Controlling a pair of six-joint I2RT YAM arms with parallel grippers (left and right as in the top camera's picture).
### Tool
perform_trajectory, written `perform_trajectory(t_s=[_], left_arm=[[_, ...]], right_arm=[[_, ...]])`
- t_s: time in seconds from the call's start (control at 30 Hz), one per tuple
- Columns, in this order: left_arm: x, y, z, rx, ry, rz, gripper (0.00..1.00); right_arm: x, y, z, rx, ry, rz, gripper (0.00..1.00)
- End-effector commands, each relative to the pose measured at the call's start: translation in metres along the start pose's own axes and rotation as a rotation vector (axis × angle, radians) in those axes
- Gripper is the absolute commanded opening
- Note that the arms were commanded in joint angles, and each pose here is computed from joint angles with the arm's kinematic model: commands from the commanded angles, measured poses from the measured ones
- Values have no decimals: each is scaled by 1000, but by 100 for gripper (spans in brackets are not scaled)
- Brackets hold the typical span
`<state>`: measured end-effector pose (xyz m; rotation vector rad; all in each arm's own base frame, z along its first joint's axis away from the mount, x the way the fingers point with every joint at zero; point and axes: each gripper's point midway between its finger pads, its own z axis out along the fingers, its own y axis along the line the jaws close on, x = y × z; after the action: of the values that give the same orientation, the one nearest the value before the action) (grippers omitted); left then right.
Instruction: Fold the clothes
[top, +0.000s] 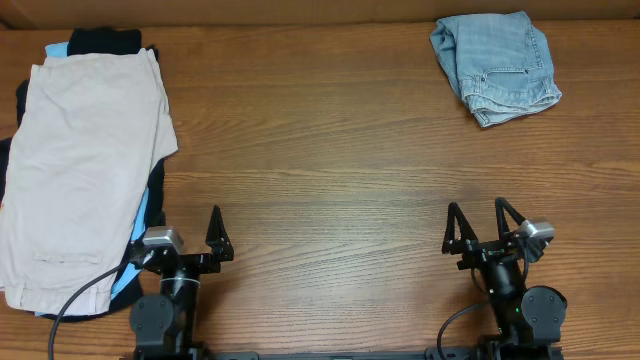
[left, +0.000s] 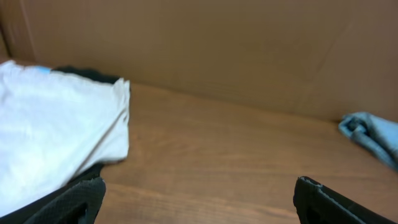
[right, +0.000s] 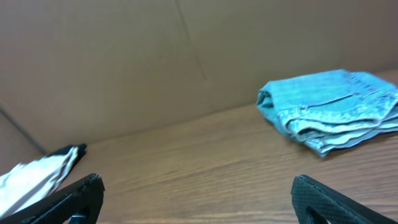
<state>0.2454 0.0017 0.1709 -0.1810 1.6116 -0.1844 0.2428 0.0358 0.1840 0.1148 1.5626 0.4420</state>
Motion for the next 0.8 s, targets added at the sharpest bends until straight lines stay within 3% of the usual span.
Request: perform_trajectory(t_s=[0.0, 0.17, 0.37, 0.63, 0.77], left_arm=[[-57, -16, -14, 38, -98, 31, 100], [-87, -24, -17, 30, -51, 31, 100], [-123, -37, 0, 40, 64, 46, 100], [-173, -50, 37, 30, 315, 184, 100], [-176, -49, 64, 15, 487, 196, 100]], right_arm=[[-33, 24, -7, -75, -54, -17, 100], [-81, 44, -20, -99, -118, -33, 100], [-117, 58, -20, -79, -58, -24, 100], [-141, 67, 6, -26, 185, -47, 100], [-137, 60, 29, 28, 363, -25, 100]])
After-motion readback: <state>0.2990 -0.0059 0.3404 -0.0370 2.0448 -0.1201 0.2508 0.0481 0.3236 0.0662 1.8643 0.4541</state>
